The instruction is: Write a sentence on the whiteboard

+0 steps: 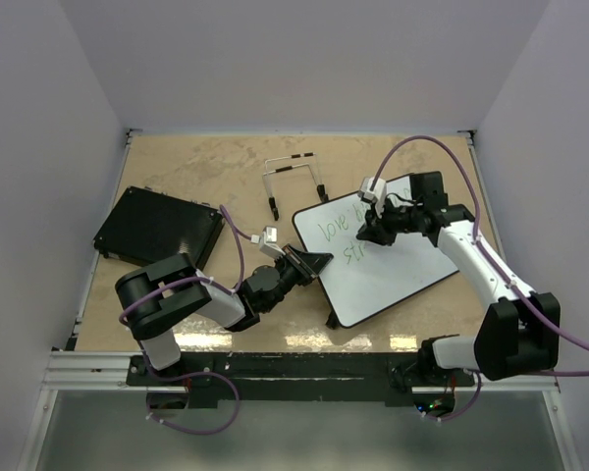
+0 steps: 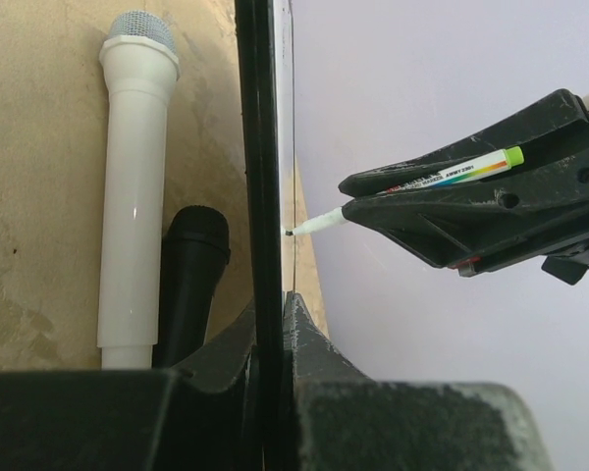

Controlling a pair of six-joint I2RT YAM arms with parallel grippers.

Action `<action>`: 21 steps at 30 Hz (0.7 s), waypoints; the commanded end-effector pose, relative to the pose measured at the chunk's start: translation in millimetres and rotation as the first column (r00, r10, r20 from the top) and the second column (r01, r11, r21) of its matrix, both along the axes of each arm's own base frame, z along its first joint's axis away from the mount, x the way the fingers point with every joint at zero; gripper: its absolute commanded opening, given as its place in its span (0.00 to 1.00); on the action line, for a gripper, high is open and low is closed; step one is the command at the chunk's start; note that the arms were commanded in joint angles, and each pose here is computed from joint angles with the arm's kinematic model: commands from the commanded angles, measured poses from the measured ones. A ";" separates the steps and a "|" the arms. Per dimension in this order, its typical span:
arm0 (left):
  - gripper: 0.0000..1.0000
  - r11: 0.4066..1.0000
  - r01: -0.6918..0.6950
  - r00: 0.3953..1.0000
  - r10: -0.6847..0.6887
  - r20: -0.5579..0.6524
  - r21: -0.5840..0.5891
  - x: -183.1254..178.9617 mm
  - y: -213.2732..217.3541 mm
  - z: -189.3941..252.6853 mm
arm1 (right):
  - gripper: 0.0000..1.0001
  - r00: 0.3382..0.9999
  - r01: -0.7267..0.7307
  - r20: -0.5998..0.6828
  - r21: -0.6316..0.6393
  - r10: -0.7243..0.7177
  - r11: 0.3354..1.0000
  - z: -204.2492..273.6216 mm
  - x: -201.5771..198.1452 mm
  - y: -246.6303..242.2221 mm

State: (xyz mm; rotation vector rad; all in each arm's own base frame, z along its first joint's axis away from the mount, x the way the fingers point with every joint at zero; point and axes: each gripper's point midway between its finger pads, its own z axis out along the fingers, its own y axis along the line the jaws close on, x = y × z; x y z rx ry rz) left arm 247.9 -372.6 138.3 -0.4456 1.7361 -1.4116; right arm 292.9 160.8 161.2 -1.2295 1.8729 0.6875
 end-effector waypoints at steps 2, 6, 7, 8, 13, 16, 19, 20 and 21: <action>0.00 0.979 0.018 0.983 0.020 0.182 -0.202 1.8 0.3 75.4 | 0.00 0.999 -0.033 0.011 0.021 0.033 0.999 4.8 3.1 5.5; 0.00 0.978 0.022 0.983 0.017 0.183 -0.208 1.5 -0.4 76.0 | 0.00 1.000 -0.022 0.013 0.033 0.021 0.999 6.7 6.6 6.6; 0.00 0.978 0.022 0.983 0.017 0.182 -0.209 1.4 -0.4 76.1 | 0.00 1.000 -0.019 0.025 0.040 0.018 0.999 9.0 9.5 7.8; 0.00 0.977 0.024 0.983 0.016 0.182 -0.211 1.2 -0.5 76.6 | 0.00 1.000 -0.015 0.028 0.044 0.014 0.999 10.4 10.5 8.2; 0.00 0.977 0.023 0.983 0.016 0.183 -0.210 1.0 -0.1 76.5 | 0.00 0.997 0.036 0.060 0.062 -0.040 0.997 20.0 22.0 7.5; 0.00 0.978 0.023 0.983 0.015 0.181 -0.206 0.8 0.2 74.7 | 0.00 0.994 0.088 0.068 0.046 -0.091 0.995 18.6 30.1 2.4; 0.00 0.978 0.023 0.983 0.015 0.181 -0.208 0.2 0.3 74.9 | 0.00 0.990 0.122 0.064 0.028 -0.124 0.992 15.4 33.1 -2.8; 0.00 0.978 0.022 0.983 0.017 0.181 -0.208 0.8 0.7 74.9 | 0.00 0.989 0.134 0.066 0.018 -0.135 0.991 13.9 34.3 -4.9; 0.00 0.978 0.022 0.983 0.017 0.180 -0.209 0.6 1.0 75.0 | 0.00 0.988 0.139 0.066 0.012 -0.139 0.990 13.3 34.3 -6.4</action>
